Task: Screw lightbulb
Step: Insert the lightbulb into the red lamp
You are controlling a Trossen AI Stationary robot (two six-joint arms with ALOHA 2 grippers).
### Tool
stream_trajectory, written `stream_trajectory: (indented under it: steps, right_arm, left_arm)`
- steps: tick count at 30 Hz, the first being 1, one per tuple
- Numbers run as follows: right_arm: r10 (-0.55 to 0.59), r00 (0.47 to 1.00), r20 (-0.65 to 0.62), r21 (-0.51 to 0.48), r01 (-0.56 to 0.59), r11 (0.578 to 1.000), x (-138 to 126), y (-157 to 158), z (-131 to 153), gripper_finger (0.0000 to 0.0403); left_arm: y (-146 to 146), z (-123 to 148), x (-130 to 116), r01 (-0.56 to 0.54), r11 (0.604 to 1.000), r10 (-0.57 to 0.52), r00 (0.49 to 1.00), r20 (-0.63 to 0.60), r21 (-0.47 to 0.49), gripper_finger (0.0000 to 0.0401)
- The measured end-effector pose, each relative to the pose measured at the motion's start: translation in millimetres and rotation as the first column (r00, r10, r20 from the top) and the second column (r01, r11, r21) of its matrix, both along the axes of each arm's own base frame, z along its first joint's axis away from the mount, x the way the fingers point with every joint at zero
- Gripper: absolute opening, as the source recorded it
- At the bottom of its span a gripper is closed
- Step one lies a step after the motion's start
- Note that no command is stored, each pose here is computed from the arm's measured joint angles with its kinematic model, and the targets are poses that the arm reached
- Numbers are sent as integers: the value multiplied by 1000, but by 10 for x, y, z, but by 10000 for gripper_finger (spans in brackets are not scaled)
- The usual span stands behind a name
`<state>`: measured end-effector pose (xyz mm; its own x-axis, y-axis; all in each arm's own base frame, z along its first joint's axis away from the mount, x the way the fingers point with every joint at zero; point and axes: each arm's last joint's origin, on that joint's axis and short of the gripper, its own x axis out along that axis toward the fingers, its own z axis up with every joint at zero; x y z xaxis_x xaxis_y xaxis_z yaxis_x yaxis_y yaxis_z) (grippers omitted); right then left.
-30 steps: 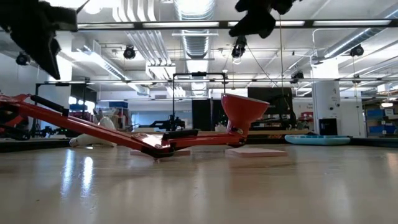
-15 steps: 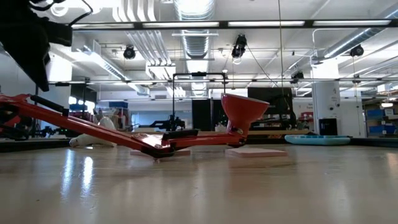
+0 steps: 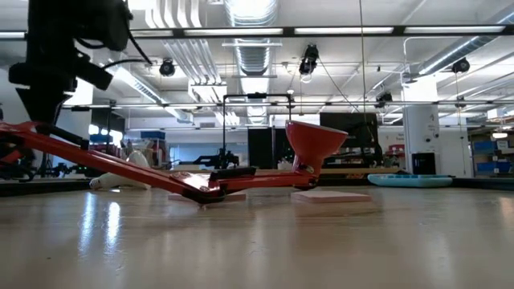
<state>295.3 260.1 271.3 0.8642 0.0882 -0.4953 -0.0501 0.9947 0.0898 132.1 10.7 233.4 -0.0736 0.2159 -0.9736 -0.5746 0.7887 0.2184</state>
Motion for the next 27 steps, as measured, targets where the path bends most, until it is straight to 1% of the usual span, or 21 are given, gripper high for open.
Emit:
stream_trajectory:
  steps: [4, 6, 9, 10, 12, 14, 16, 18, 20, 23, 27]
  right_arm:
    - [29, 999, -16, 52, -28, 998, -149, 361, -93, 344]
    - [18, 999, -26, 55, -17, 998, -227, 502, -114, 344]
    - [-32, 999, -35, 34, 33, 999, -337, 623, -114, 344]
    - [-53, 998, -38, 40, 54, 998, -367, 640, -116, 344]
    - [-75, 996, -38, 85, 78, 993, -415, 689, -120, 343]
    - [-92, 995, -47, 126, 97, 987, -472, 731, -135, 344]
    - [-92, 994, -51, 150, 99, 984, -525, 775, -145, 343]
    - [-95, 994, -49, 134, 101, 986, -547, 781, -152, 344]
    - [-111, 993, -47, 86, 114, 990, -549, 752, -170, 344]
    - [-138, 989, -47, 31, 139, 990, -501, 679, -200, 343]
    - [-146, 987, -70, 10, 147, 989, -464, 623, -267, 343]
  left_arm:
    - [51, -56, -2, -2, 1000, 2, 990, -141, 2, 256]
    - [120, -84, -3, -10, 999, 20, 975, -220, 48, 256]
    - [266, -140, 43, -7, 995, 36, 959, -283, 101, 256]
    - [320, -167, 73, 0, 995, 29, 957, -290, 101, 256]
    - [426, -187, 161, 20, 997, 0, 965, -262, 75, 256]
    - [507, -122, 239, 41, 997, -23, 967, -255, 66, 256]
    - [591, -55, 318, 74, 994, -50, 965, -258, 83, 256]
    - [701, 51, 376, 87, 989, -53, 965, -255, 122, 256]
    - [876, 128, 399, 57, 990, -24, 969, -247, 129, 256]
    - [1160, 145, 383, -6, 994, 33, 967, -255, 105, 256]
    - [1463, 81, 345, -12, 997, 34, 960, -279, 78, 256]
